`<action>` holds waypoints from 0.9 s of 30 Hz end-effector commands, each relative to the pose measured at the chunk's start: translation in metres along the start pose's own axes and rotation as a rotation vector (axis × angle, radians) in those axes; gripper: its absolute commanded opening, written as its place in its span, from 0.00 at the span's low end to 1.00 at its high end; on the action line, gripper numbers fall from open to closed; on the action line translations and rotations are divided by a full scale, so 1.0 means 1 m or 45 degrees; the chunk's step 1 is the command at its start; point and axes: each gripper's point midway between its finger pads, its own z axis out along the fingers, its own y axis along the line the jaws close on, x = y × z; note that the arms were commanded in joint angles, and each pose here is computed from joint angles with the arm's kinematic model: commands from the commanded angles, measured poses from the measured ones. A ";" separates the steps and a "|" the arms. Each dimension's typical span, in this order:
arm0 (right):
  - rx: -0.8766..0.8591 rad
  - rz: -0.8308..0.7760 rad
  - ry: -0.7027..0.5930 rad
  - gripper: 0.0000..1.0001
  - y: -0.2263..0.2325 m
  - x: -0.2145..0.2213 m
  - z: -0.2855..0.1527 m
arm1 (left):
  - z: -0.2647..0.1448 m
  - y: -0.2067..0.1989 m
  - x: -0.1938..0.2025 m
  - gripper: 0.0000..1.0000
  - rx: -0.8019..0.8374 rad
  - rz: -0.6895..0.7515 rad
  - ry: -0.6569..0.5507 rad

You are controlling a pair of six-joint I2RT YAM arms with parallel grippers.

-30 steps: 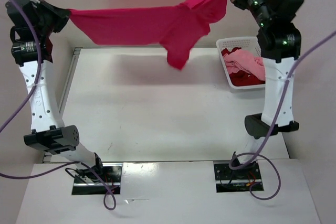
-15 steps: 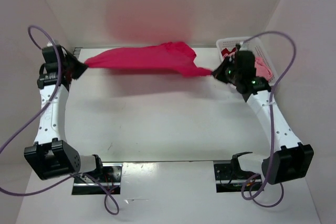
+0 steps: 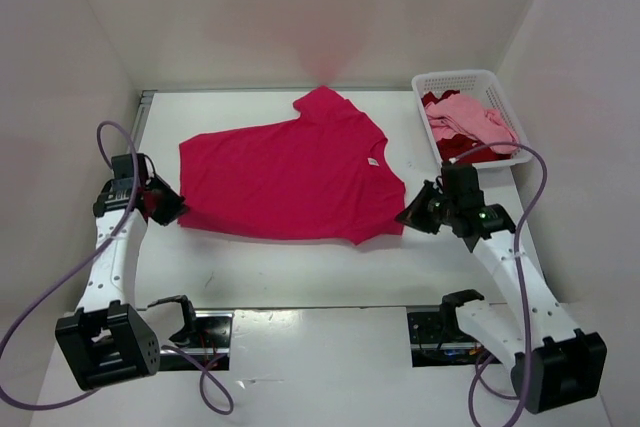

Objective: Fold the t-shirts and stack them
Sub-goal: Flatten out the tshirt, then fold the flattened tshirt in 1/3 of the way

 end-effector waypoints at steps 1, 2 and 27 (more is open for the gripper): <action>-0.029 0.072 0.099 0.00 -0.001 0.029 -0.015 | -0.017 -0.005 0.015 0.00 0.061 0.002 0.073; -0.033 0.064 0.106 0.00 0.000 0.031 -0.015 | -0.018 -0.006 0.018 0.00 0.064 -0.012 0.091; 0.147 -0.184 -0.192 0.00 0.057 -0.153 0.133 | 0.073 0.008 -0.025 0.00 -0.019 -0.232 0.097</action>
